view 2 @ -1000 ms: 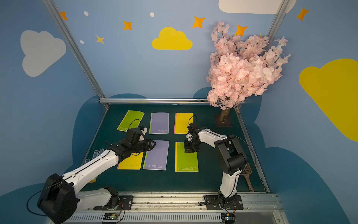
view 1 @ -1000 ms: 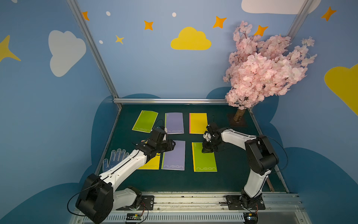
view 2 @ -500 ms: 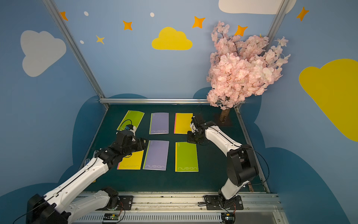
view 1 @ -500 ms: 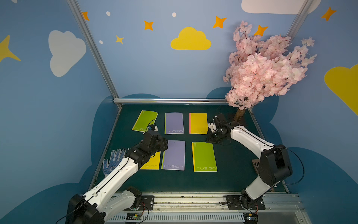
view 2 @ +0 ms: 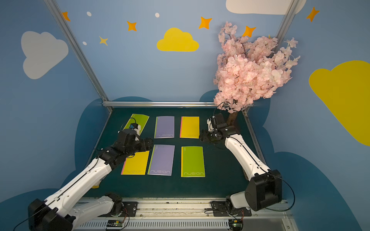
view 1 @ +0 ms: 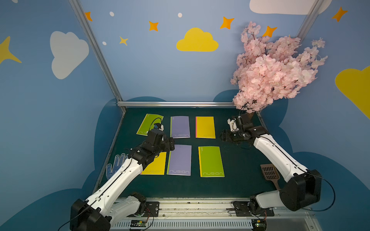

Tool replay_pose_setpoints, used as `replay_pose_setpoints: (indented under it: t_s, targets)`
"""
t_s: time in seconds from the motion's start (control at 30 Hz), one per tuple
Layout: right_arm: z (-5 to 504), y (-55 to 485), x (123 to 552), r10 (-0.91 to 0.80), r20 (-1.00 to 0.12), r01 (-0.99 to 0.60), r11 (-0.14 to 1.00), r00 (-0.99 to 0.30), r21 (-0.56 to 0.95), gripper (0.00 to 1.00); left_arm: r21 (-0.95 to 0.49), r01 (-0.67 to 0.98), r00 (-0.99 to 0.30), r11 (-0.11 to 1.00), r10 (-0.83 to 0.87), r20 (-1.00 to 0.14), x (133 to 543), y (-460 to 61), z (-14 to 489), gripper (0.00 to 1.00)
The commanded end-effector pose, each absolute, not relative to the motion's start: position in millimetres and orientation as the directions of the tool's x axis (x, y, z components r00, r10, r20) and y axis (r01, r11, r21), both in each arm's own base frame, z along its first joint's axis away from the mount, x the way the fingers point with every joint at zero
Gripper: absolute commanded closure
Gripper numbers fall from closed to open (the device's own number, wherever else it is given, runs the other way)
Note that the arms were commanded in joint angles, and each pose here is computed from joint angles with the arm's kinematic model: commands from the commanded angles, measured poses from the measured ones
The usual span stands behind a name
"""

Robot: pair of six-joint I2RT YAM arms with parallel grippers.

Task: Close the notebook
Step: Reset both arms

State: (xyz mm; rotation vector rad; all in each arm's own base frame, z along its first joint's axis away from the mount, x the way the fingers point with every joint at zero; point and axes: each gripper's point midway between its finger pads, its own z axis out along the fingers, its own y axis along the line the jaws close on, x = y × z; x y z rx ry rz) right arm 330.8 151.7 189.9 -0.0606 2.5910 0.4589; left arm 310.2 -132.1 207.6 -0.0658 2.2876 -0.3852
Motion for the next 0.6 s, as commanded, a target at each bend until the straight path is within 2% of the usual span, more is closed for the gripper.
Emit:
replay_pose_setpoints:
  t_s: [0.0,0.2,0.37,0.57]
  targets:
    - [192.8,130.1,329.4,0.085,-0.53,-0.065,0.964,-0.844,0.257,0.19,-0.248,0.072,-0.69,0.966,-0.131,-0.712,312.8,-124.3,207.7,0.11]
    - [206.0,119.5,332.5,0.107,-0.646,-0.089,0.961,-0.756,0.262,0.05,-0.239,0.063,-0.692,0.969,-0.13,-0.71,316.0,-118.9,210.9,0.08]
    - [209.4,109.7,332.2,0.106,-0.645,-0.075,0.966,-0.757,0.246,0.03,-0.236,0.047,-0.689,0.971,-0.14,-0.711,317.3,-109.3,217.7,0.0]
    - [200.9,89.5,334.5,0.158,-0.611,0.017,0.973,-0.776,0.23,0.03,-0.221,-0.013,-0.707,0.975,-0.165,-0.688,319.0,-92.8,223.0,0.0]
